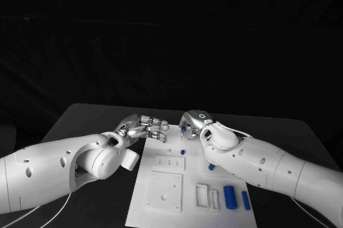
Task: Assemble the parts on the task board
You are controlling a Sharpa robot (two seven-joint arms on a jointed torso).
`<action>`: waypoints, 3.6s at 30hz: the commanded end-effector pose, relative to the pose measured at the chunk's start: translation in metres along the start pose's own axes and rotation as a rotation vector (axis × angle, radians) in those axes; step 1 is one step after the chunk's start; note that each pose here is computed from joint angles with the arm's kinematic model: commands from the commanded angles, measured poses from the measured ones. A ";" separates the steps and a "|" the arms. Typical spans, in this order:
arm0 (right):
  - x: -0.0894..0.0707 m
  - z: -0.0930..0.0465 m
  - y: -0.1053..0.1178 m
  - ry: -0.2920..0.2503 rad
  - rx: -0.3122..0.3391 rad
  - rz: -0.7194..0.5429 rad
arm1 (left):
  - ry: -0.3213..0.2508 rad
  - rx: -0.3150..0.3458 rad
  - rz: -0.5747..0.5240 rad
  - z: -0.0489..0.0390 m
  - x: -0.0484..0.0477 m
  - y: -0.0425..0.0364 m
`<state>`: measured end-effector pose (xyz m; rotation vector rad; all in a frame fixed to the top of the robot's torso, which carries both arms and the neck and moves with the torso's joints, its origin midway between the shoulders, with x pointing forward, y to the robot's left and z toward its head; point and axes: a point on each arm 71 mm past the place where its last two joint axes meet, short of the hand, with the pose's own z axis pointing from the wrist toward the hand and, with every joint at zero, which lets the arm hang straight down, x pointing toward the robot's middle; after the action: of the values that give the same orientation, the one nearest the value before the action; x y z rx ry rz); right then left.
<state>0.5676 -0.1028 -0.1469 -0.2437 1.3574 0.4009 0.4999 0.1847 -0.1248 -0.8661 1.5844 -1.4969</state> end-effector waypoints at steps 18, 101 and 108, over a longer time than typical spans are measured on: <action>0.004 -0.002 -0.002 0.027 0.005 -0.007 | 0.006 0.012 0.003 0.0012 -0.0006 -0.0022; -0.047 -0.048 -0.113 0.137 0.109 0.113 | -0.042 0.013 0.012 -0.0021 -0.0217 -0.0011; -0.035 -0.046 -0.117 0.181 0.133 0.114 | -0.041 0.013 0.012 -0.0019 -0.0219 -0.0010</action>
<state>0.5689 -0.2335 -0.1243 -0.0657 1.5223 0.3932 0.5087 0.2069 -0.1245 -0.8892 1.5505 -1.4481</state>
